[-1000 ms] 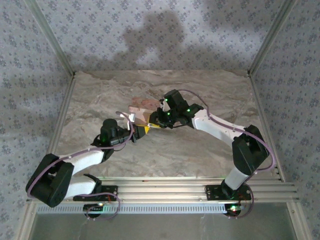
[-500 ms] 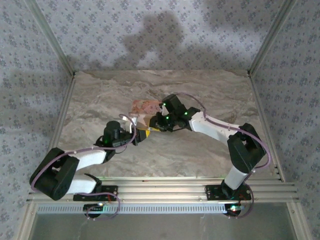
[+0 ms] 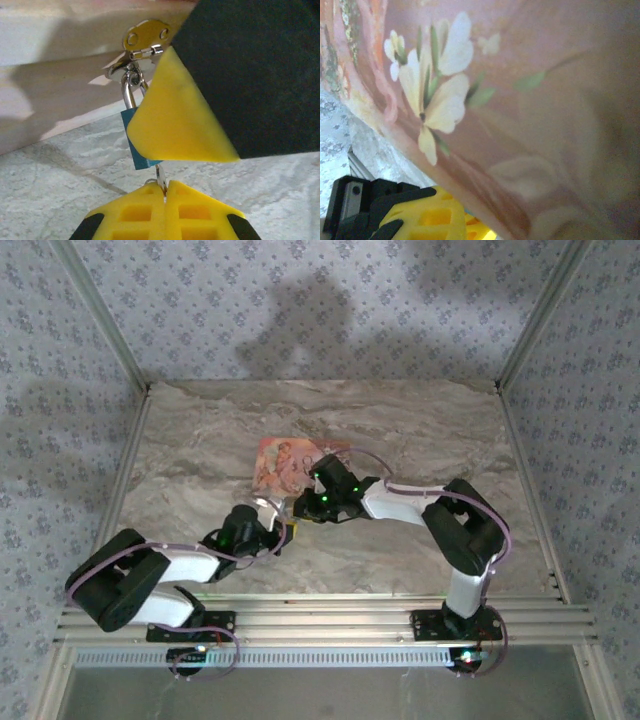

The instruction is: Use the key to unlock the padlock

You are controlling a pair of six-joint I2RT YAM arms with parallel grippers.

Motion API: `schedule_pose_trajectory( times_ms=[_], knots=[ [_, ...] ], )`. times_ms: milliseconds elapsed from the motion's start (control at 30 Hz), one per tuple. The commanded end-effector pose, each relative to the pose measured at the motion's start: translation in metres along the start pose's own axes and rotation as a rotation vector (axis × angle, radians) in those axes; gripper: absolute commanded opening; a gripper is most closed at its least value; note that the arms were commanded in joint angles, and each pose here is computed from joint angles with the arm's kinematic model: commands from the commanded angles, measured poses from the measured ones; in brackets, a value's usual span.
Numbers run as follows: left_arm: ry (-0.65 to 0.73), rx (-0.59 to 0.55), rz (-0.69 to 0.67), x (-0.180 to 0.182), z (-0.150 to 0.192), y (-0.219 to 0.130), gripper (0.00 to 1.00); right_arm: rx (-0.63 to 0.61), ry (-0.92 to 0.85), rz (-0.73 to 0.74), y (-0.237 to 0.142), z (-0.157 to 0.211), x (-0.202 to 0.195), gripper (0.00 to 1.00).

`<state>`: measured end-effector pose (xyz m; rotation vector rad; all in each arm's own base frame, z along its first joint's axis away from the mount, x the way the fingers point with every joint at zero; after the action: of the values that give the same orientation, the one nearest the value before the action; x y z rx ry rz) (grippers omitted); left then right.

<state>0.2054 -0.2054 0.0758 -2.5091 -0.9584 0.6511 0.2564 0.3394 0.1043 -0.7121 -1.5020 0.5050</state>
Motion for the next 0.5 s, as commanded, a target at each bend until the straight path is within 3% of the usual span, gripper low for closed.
schedule_pose_trajectory(
  times_ms=[0, 133, 267, 467],
  knots=[
    [0.158, -0.009, -0.069, -0.004, 0.002, 0.004, 0.0, 0.13, 0.129, -0.009, 0.012, 0.02, -0.004, 0.0],
    [0.244, 0.015, -0.141, -0.004, 0.011, 0.008, 0.0, 0.14, 0.157, 0.002, 0.016, 0.022, -0.006, 0.04],
    [0.246, 0.012, -0.175, -0.002, 0.016, 0.009, 0.0, 0.14, 0.165, 0.023, 0.019, 0.022, -0.007, 0.09],
    [0.216, 0.0, -0.176, -0.001, 0.015, 0.009, 0.0, 0.126, 0.158, 0.045, 0.017, 0.023, -0.007, 0.26]
  ],
)
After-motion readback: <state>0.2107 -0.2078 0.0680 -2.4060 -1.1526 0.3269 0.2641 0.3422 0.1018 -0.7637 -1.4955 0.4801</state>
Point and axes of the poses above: each hand's point on the last joint's axis, 136 mm out from that joint toward the fingers, its own y axis out along the fingers, its own x axis along the line the jaws close on, z = x × y, the point moved 5 cm from there along -y, back along the fingers, and after that the axes turned 7 degrees about y, right-handed, at the moved point
